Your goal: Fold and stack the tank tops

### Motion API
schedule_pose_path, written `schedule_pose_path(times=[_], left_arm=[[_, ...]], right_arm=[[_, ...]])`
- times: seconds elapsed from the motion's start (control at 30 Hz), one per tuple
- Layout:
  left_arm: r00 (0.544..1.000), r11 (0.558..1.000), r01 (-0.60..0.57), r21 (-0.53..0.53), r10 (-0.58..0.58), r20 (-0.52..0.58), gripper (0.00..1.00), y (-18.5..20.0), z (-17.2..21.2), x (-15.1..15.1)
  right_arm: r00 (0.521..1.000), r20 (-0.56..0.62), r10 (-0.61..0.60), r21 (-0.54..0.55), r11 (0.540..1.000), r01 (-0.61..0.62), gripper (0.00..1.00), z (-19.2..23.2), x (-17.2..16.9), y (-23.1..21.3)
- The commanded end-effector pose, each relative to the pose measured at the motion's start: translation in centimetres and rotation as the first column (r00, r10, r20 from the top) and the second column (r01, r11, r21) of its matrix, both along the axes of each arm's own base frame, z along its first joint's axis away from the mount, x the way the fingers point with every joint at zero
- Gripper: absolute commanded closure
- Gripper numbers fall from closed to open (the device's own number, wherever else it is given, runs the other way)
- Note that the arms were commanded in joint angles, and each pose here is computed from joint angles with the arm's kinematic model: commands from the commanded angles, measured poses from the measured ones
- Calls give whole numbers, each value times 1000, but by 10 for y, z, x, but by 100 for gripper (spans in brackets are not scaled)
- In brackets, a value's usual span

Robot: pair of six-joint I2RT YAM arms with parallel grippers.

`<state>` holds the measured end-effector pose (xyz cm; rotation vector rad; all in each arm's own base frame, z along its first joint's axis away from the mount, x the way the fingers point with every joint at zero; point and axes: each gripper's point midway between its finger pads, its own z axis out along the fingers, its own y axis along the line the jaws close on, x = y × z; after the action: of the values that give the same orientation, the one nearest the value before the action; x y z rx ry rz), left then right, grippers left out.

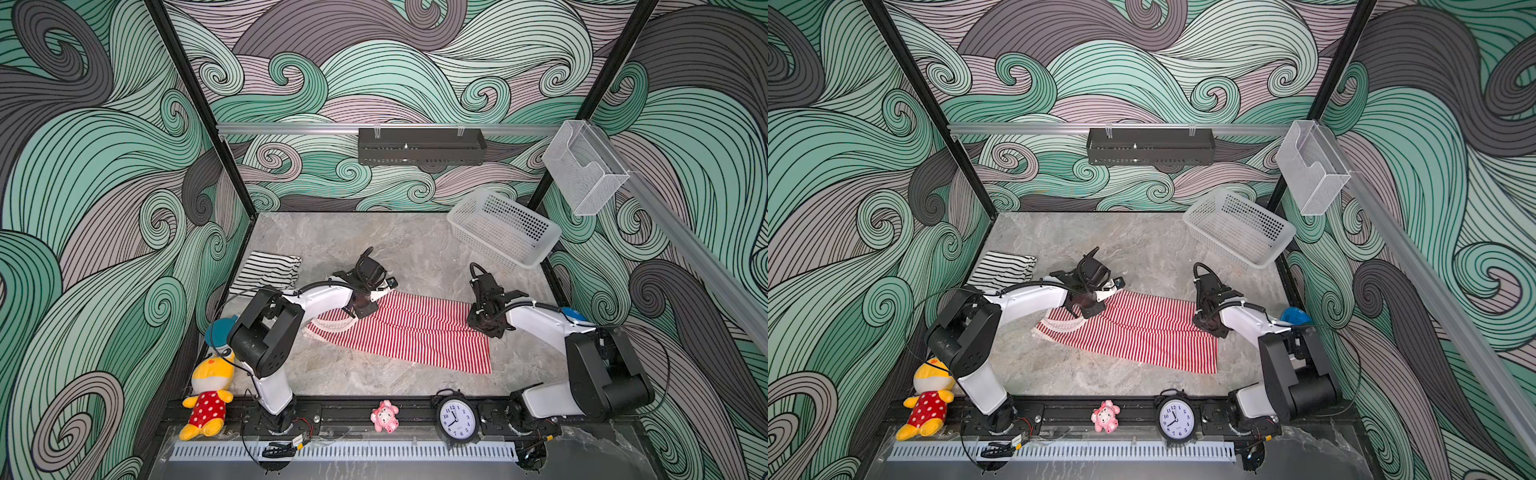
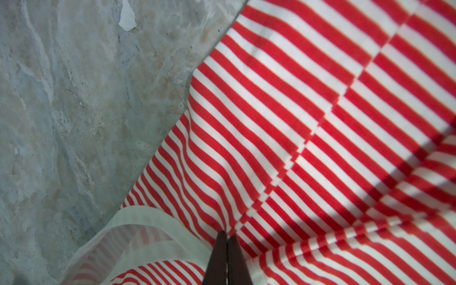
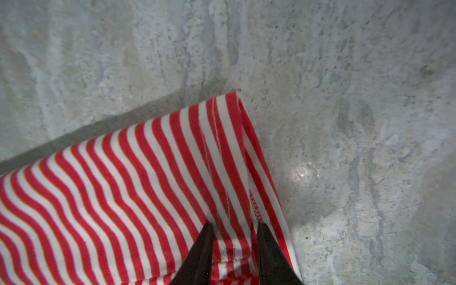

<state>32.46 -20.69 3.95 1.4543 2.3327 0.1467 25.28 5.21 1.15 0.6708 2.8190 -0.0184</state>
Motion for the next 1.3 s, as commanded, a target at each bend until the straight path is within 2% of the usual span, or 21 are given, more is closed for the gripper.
schedule_pose_path(times=[0.0, 0.1, 0.4, 0.53, 0.7, 0.73, 0.83, 0.93, 1.07, 1.17, 1.27], left_arm=[[1000, 1000, 8, -6, -7, 22, 100, -2, 11, 1], [1000, 1000, 8, 4, -9, 20, 100, 0, 10, -3], [999, 1000, 10, -4, -10, 42, 100, 10, 18, -16], [999, 999, 28, -15, -28, 26, 98, 9, 19, -26], [996, 997, 79, 10, -78, -51, 97, 4, 2, -44], [994, 995, 93, 21, -92, -63, 97, 2, -3, -47], [987, 988, 129, 86, -119, -110, 96, 1, -21, -57], [990, 974, 120, 192, -102, -100, 93, 8, -38, -54], [997, 965, 72, 251, -61, -52, 81, 17, -41, -44], [998, 974, 57, 221, -52, -30, 69, 17, -28, -45], [999, 987, 50, 154, -51, 0, 63, 9, -6, -43]], right_arm=[[1000, 3, -15, 12, 1000, 14, 81, -3, 3, 1], [1000, 16, -12, 1, 1000, 12, 100, 2, 3, -1], [995, 99, -12, -35, 999, 16, 100, 44, -4, -18], [995, 96, -10, -33, 999, 14, 100, 45, -8, -21], [998, 58, -4, -34, 999, 6, 100, 31, -10, -20], [999, 50, -2, -30, 1000, 3, 97, 30, -9, -19], [999, 40, -5, -32, 999, 6, 78, 30, -8, -19], [998, 63, -11, -4, 1000, 12, 71, 37, -7, -15], [994, 113, -3, 42, 999, -2, 69, 49, -5, -1], [990, 142, 25, 82, 996, -37, 70, 53, -1, 20], [989, 146, 37, 96, 994, -52, 78, 48, 6, 34]])
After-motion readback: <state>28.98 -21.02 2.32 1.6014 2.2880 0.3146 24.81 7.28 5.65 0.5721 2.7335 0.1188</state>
